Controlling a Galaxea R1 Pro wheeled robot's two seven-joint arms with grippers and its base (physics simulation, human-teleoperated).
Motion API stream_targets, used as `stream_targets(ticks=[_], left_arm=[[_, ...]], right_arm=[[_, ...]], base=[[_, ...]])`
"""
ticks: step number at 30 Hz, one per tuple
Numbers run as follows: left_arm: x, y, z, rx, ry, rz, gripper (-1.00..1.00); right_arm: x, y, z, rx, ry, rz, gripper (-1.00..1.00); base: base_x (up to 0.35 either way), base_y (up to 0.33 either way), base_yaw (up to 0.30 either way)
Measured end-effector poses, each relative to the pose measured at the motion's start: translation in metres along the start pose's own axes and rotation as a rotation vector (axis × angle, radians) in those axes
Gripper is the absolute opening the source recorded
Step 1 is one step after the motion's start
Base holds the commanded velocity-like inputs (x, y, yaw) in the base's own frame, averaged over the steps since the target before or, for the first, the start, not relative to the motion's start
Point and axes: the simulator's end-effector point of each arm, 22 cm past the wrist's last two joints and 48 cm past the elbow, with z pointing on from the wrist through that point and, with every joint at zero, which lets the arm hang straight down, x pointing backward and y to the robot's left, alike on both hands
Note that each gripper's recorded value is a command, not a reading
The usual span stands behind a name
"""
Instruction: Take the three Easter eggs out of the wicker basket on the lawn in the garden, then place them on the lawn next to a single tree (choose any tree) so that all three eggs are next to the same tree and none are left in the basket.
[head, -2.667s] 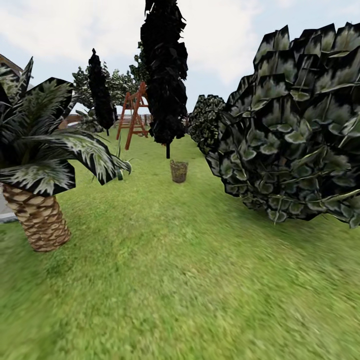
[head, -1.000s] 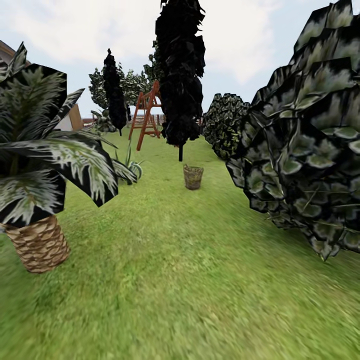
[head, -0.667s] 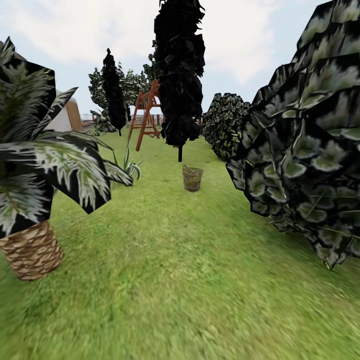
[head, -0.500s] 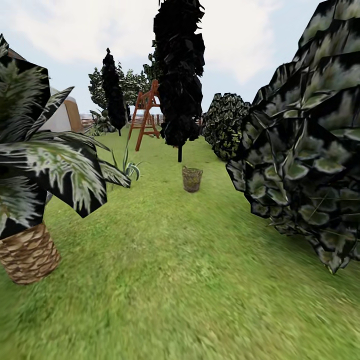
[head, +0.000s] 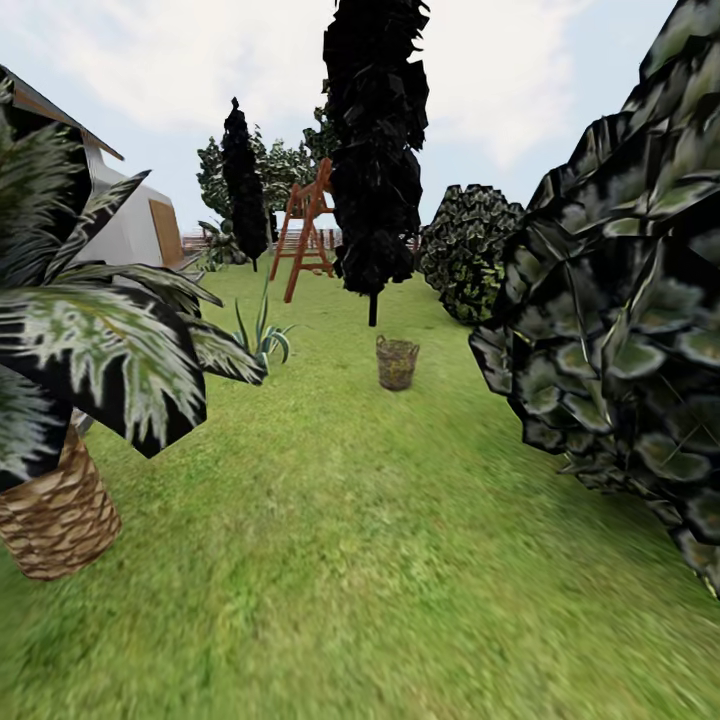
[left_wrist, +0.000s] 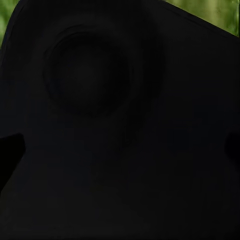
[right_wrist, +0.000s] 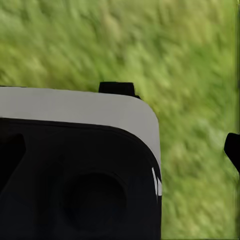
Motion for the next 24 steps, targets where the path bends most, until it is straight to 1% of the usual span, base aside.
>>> stream_targets(ticks=[5, 7, 8, 10, 19, 24], left_arm=[[-0.011, -0.006, 0.000, 0.013, -0.024, 0.004, 1.00], [-0.018, -0.009, 0.000, 0.019, -0.038, 0.008, 1.00], [-0.027, -0.013, -0.001, 0.028, -0.057, 0.011, 1.00], [-0.033, -0.017, -0.001, 0.035, -0.069, 0.015, 1.00], [-0.043, -0.021, -0.003, 0.043, -0.091, 0.020, 1.00], [-0.044, -0.021, -0.003, 0.043, -0.092, 0.020, 1.00]], right_arm=[[-0.001, -0.001, 0.000, 0.001, -0.001, 0.000, 1.00], [-0.001, -0.001, 0.000, 0.001, -0.001, 0.000, 1.00], [-0.001, -0.001, 0.000, 0.001, -0.002, 0.001, 1.00], [-0.002, -0.001, 0.000, 0.002, -0.004, 0.000, 1.00], [-0.002, -0.001, 0.000, 0.002, -0.004, 0.001, 1.00], [-0.001, -0.001, 0.000, 0.002, -0.002, 0.001, 1.00]], base=[[0.225, -0.114, 0.011], [0.245, -0.162, 0.002], [0.257, -0.172, 0.001], [0.260, -0.175, 0.000], [0.273, -0.165, 0.000], [0.304, -0.064, 0.000]])
